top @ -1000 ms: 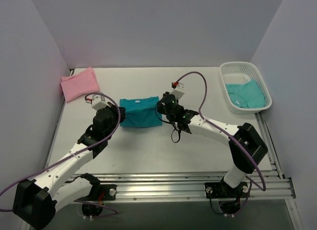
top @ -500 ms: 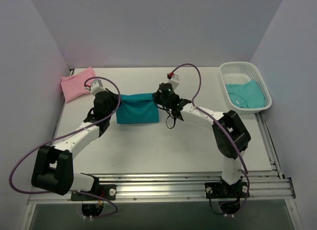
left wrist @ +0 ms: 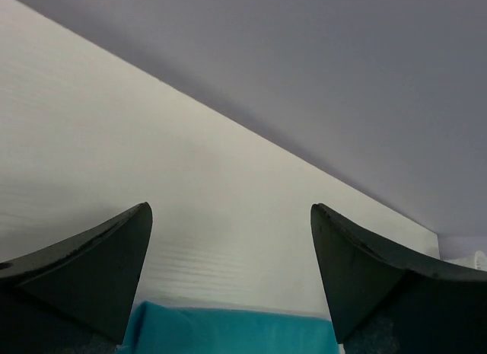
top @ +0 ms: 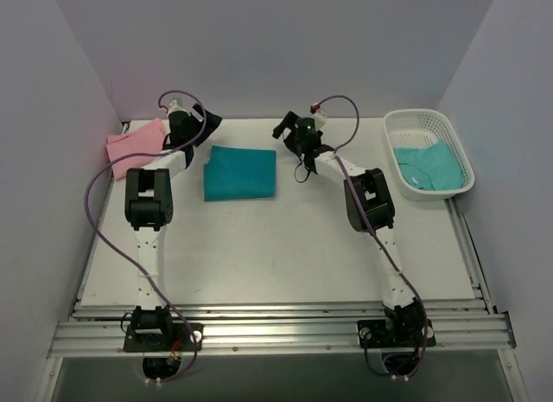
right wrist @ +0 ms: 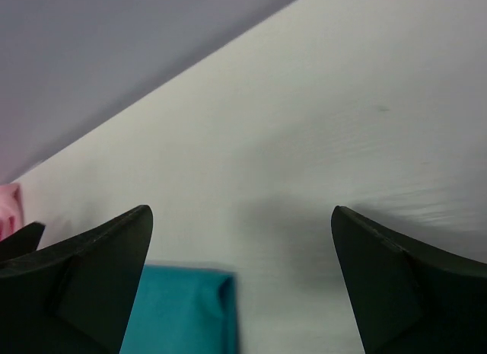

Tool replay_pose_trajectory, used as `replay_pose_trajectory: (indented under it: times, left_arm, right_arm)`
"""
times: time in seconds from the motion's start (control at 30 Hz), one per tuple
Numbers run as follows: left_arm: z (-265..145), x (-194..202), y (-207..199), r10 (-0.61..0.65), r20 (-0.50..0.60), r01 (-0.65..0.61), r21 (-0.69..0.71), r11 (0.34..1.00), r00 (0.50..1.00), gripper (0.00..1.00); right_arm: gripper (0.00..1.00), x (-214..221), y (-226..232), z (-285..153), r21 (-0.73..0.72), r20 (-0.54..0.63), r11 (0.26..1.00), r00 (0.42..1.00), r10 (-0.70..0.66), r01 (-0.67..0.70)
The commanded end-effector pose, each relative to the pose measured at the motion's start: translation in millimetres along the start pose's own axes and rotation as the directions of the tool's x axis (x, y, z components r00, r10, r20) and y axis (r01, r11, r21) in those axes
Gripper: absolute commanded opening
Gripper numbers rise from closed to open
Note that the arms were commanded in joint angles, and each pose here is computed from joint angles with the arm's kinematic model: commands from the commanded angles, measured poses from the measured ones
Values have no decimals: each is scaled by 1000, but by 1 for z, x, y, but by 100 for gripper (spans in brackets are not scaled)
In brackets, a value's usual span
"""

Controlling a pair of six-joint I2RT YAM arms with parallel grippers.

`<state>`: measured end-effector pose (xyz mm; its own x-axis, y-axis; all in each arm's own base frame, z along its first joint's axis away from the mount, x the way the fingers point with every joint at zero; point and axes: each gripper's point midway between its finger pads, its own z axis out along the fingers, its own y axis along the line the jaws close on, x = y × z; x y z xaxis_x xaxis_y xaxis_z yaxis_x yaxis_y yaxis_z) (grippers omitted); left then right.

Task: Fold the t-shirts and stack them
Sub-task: Fold the long partially folded tshirt into a neat square

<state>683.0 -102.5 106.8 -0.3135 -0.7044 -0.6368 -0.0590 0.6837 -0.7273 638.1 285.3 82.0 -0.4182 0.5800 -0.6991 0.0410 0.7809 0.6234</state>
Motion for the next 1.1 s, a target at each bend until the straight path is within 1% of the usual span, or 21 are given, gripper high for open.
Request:
replay_pose_trajectory:
  times: [0.0, 0.1, 0.13, 0.17, 0.2, 0.23, 0.27, 0.33, 0.4, 0.43, 0.5, 0.53, 0.6, 0.73, 0.77, 0.83, 0.87, 0.9, 0.97, 1.0, 1.07]
  left_arm:
    - [-9, -42, -31, -82, -47, 87, 137, 987, 996, 94]
    - [-46, -75, -53, -29, 73, 18, 152, 988, 997, 94]
    - [-54, -79, -57, -19, 88, 5, 151, 988, 996, 94]
    - [-72, -97, -76, -10, 124, -11, 169, 986, 992, 94]
    - [-80, -91, -69, -10, 104, -4, 139, 990, 995, 94]
    - [-99, -107, -87, -4, 138, -17, 151, 988, 990, 94]
    - [-107, -108, -86, 0, 149, -21, 137, 990, 989, 94]
    - [-124, -92, -69, 6, 133, -18, 83, 996, 991, 94]
    - [-147, -97, -73, 8, 156, -19, 67, 998, 988, 94]
    - [-152, -81, -55, 2, 125, -4, 20, 1000, 992, 94]
    - [-169, -76, -52, -3, 120, 2, 4, 1000, 993, 94]
    - [-174, -58, -33, -18, 91, 21, -39, 999, 996, 94]
    - [-189, -50, -26, -44, 89, 49, -61, 997, 995, 94]
    - [-210, -12, -4, -191, 64, 197, -117, 973, 980, 94]
    - [-217, 9, -4, -211, 41, 215, -117, 970, 977, 94]
    - [-225, 29, -6, -304, 54, 309, -140, 941, 951, 94]
    - [-235, 36, 2, -321, 115, 336, -155, 929, 940, 94]
    - [-239, 56, -15, -364, 109, 377, -129, 917, 925, 94]
    - [-246, 65, -24, -370, 174, 394, -132, 910, 913, 94]
    - [-247, 78, -41, -374, 151, 393, -118, 912, 915, 94]
    - [-245, 88, -49, -396, 152, 414, -116, 903, 906, 94]
  right_arm:
    - [99, -58, 15, -7, -71, 73, 996, 995, 66, -61]
    - [100, -80, 16, -36, -55, 137, 998, 990, 31, -23]
    - [100, -84, 19, -44, -58, 142, 998, 989, 27, -19]
    - [100, -78, 10, -50, -41, 129, 999, 992, 18, -12]
    - [100, -91, 24, -64, -71, 150, 997, 988, 24, -14]
    - [100, -83, 16, -70, -58, 132, 998, 991, 21, -14]
    - [99, -93, 28, -84, -86, 146, 996, 989, 28, -15]
    - [99, -90, 34, -96, -103, 139, 995, 990, 26, -12]
    - [99, -86, 32, -113, -101, 133, 995, 991, 23, -10]
    - [99, -82, 32, -118, -101, 129, 995, 991, 24, -11]
    - [99, -77, 29, -133, -100, 119, 995, 992, 27, -15]
    - [99, -74, 28, -138, -100, 116, 995, 993, 27, -16]
    - [99, -77, 30, -154, -113, 124, 993, 992, 36, -22]
    - [99, -60, 10, -179, -89, 97, 995, 994, 49, -41]
    - [99, -68, 14, -190, -105, 119, 993, 991, 59, -46]
    - [99, -66, 10, -201, -103, 119, 993, 990, 69, -57]
    - [99, -66, 6, -212, -101, 125, 993, 990, 72, -59]
    - [99, -66, 3, -217, -97, 127, 993, 989, 73, -61]
    - [99, -61, -6, -229, -77, 126, 995, 990, 68, -59]
    - [99, -69, -5, -239, -79, 148, 995, 986, 73, -62]
    - [99, -72, -7, -254, -77, 161, 995, 984, 76, -64]
